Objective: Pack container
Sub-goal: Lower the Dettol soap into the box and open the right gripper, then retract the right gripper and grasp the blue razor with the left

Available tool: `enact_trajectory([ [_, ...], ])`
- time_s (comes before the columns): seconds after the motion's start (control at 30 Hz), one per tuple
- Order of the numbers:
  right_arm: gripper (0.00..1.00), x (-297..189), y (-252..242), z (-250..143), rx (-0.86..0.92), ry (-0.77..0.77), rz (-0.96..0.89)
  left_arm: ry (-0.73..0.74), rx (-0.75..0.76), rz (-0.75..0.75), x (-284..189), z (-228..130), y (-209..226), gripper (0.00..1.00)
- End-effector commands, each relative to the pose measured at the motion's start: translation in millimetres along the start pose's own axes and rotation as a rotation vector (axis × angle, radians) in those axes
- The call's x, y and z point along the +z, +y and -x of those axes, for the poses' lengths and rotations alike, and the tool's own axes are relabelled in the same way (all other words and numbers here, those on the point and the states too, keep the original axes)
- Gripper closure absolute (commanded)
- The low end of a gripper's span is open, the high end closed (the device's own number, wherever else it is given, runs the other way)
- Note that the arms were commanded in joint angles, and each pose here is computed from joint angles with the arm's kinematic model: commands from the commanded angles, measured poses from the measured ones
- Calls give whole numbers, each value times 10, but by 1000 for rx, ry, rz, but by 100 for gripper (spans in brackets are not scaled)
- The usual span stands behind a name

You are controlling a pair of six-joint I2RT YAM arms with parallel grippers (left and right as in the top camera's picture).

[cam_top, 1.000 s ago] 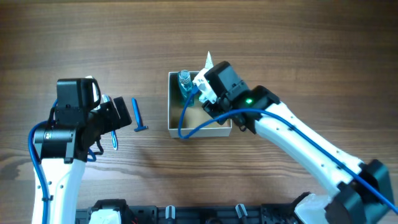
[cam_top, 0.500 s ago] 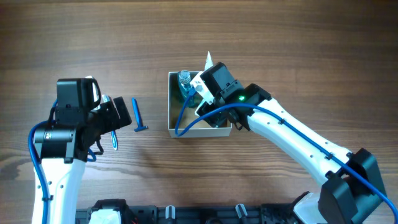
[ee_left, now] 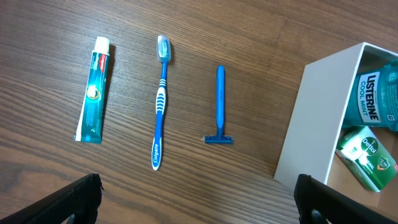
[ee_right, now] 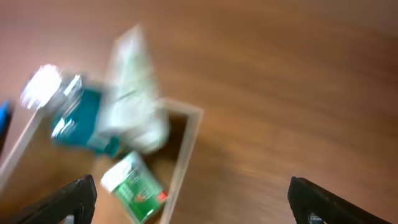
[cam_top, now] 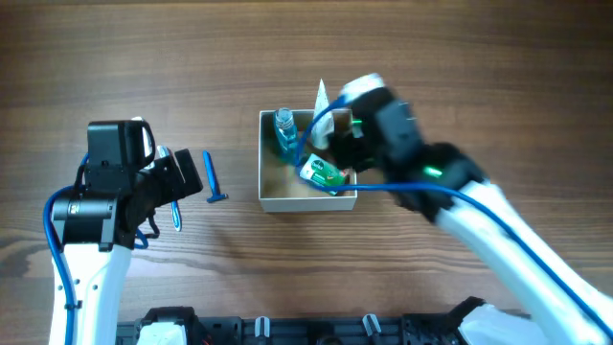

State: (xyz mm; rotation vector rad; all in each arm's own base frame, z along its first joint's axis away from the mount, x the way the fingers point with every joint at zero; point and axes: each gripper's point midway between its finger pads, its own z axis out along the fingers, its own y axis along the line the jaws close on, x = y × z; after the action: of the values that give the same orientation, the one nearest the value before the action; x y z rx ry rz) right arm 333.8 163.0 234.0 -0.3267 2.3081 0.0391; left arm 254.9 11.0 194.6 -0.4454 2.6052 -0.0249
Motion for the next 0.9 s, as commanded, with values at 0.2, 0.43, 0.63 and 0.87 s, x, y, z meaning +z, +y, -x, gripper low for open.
enact_trajectory([
  [0.2,0,-718,-1410,-180,568,-71,-286,-32,-14,5,-45,84,-6,0],
  [0.43,0,-620,-1583,-477,606,23,-317,-43,-15,1,-46,114,-16,0],
  [0.63,0,-596,-1576,-557,601,55,-322,-64,-17,-6,-49,165,-34,0],
  [0.87,0,-609,-1559,-672,591,104,-329,-71,-17,-8,-50,181,-38,0],
])
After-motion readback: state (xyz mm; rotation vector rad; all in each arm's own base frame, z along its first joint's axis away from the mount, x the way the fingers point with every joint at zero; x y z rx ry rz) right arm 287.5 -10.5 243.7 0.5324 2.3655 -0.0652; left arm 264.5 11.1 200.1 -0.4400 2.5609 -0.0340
